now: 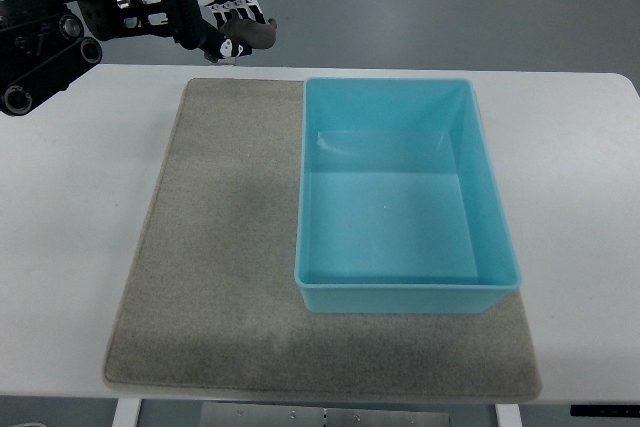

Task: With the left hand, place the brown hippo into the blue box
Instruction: 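Carry the held hippo with the left hand over the blue box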

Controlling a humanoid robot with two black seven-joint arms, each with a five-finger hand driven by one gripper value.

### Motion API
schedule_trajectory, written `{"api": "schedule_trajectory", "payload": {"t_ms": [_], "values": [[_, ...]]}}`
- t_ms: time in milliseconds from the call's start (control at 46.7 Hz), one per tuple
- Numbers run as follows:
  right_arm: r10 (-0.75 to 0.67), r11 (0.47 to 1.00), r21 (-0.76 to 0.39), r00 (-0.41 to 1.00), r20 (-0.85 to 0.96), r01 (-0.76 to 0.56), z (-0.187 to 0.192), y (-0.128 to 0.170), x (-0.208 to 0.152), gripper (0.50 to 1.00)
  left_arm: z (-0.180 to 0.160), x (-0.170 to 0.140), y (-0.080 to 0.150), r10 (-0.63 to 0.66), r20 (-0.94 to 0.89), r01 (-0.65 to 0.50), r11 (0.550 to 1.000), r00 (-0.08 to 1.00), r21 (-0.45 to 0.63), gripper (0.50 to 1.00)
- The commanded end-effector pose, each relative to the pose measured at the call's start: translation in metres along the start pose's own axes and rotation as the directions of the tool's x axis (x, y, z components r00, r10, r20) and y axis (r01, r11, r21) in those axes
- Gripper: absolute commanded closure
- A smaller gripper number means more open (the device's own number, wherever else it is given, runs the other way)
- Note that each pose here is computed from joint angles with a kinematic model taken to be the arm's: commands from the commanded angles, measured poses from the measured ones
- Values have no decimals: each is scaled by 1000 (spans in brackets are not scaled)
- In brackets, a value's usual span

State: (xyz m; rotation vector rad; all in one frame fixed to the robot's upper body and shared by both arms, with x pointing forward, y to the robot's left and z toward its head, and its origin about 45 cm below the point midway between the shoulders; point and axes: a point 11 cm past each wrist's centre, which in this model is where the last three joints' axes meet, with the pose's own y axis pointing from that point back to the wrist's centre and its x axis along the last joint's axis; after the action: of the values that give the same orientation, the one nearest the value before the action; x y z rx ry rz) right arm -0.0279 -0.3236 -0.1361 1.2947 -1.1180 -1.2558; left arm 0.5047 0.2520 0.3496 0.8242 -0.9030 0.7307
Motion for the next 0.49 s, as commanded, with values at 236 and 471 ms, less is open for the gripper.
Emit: {"api": "schedule_trajectory", "payload": {"t_ms": [236,471], "values": [[0,1000,0,1000,1,0,0,0,0,564,64,-16,4,-97,72,109,978,993,-179,1000],[0,1000,0,1000,-1,0,0,0,0,564,116,-39,6,-143,116,173,933,983,-315,1000]]}}
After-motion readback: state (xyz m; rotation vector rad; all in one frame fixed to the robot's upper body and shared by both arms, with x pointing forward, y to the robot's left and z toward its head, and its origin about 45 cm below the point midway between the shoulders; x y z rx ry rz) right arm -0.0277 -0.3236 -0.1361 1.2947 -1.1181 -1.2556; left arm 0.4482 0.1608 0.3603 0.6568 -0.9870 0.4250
